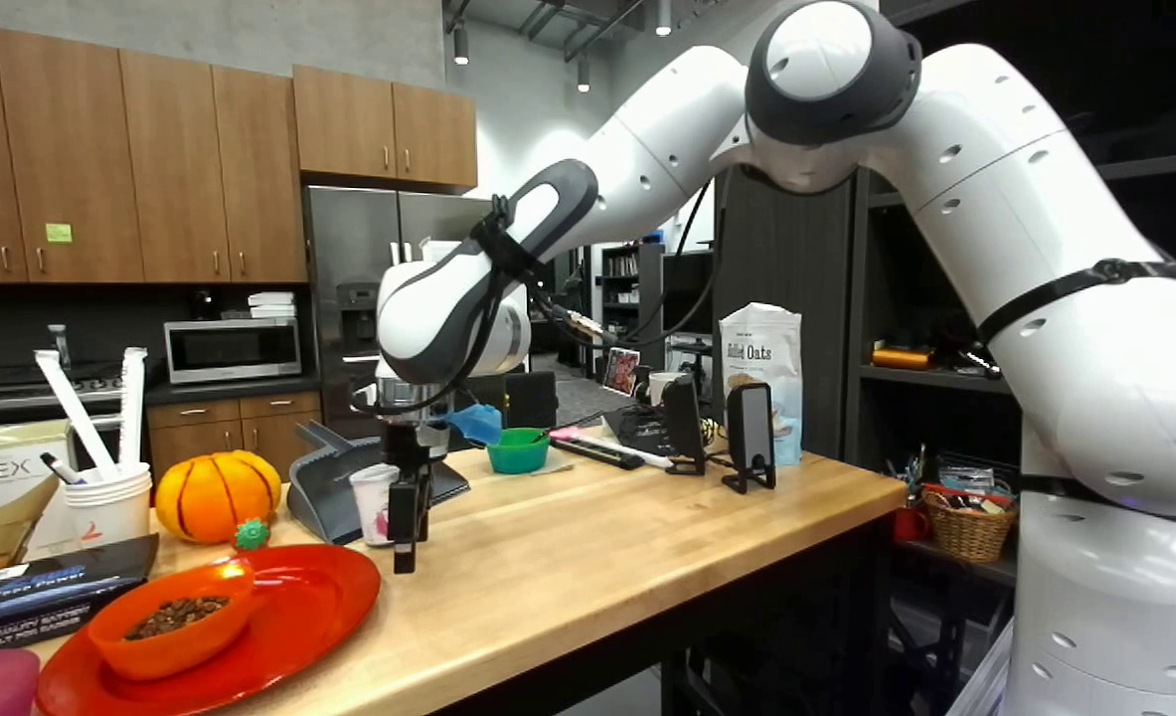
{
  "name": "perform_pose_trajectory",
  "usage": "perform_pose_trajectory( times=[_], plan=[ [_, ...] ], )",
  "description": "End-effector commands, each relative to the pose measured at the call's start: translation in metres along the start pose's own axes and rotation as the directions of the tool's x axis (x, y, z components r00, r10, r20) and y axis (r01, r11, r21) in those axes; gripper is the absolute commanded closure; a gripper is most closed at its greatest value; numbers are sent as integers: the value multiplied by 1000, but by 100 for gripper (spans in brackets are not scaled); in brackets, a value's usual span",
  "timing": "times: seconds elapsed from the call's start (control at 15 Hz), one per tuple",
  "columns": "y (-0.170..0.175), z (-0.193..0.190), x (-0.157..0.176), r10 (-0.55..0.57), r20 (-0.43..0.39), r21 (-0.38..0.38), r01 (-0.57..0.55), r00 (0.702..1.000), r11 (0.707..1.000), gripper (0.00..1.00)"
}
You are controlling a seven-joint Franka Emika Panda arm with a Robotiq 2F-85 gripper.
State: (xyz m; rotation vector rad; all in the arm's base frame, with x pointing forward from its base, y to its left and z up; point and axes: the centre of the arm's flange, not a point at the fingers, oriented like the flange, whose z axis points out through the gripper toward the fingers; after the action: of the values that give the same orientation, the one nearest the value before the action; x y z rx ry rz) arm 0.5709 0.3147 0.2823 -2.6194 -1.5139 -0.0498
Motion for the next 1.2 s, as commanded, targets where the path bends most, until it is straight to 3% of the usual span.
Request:
perform_pose_trajectory(
  times=[0.0,0.4,1.13],
  plan=[
    [23,1,24,-19,-99,-45,14,995,999,0],
    [46,-3,41,-45,-201,-167,11,979,986,0],
    [58,-16,53,11,-294,-207,-75,956,975,0]
  ],
)
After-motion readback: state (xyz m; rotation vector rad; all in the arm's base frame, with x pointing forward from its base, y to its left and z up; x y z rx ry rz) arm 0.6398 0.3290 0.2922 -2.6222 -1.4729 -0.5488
